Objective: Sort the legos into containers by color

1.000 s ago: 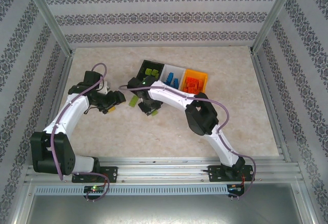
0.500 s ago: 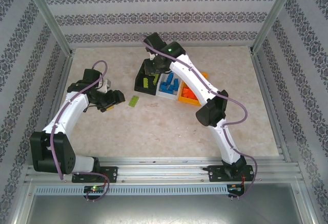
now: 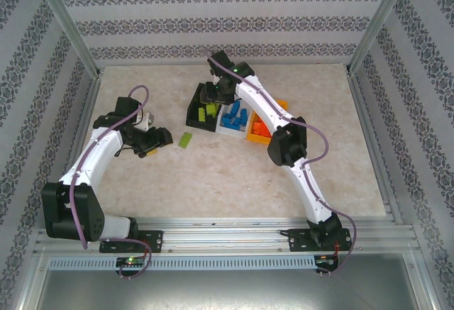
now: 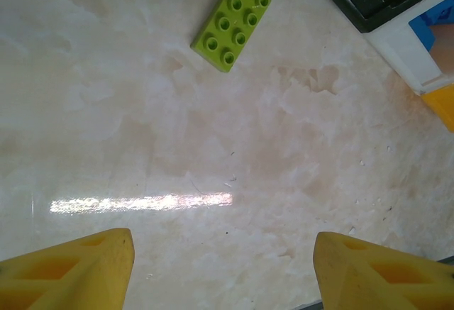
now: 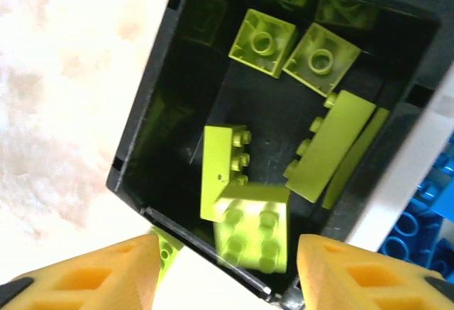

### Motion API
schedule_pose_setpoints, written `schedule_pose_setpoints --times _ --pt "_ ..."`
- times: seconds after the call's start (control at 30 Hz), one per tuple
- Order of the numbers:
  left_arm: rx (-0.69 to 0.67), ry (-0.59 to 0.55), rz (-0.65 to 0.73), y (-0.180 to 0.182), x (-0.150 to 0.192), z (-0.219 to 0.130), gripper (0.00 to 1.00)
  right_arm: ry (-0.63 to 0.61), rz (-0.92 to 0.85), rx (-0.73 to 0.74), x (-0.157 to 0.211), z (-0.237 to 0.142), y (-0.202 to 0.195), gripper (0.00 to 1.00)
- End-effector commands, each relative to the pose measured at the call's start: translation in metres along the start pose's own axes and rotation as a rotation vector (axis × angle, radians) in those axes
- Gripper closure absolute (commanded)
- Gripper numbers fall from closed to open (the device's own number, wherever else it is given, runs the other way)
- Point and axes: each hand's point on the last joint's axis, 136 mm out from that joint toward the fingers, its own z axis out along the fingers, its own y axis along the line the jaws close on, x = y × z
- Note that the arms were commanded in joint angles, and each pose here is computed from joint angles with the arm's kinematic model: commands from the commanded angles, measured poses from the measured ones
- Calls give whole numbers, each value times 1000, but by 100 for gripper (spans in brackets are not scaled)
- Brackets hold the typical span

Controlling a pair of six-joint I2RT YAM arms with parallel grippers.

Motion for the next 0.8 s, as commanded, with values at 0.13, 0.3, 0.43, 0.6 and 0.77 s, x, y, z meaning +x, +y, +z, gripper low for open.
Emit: schedule_pose_setpoints --times 0.13,0.3,0.43,0.6,0.77 --pt "-14 3 -18 6 7 -4 32 -9 4 -38 -3 -5 9 36" --pt "-15 -1 -17 7 6 -3 32 -6 -1 -35 -2 -13 9 35" --pt "-41 -10 13 8 1 -5 32 -5 -10 -42 1 -25 13 34" --pt "-85 -24 130 4 -12 -6 31 10 -35 -28 16 -46 14 33" --pt "-150 21 295 -7 -25 13 30 15 -40 -11 42 -68 2 33"
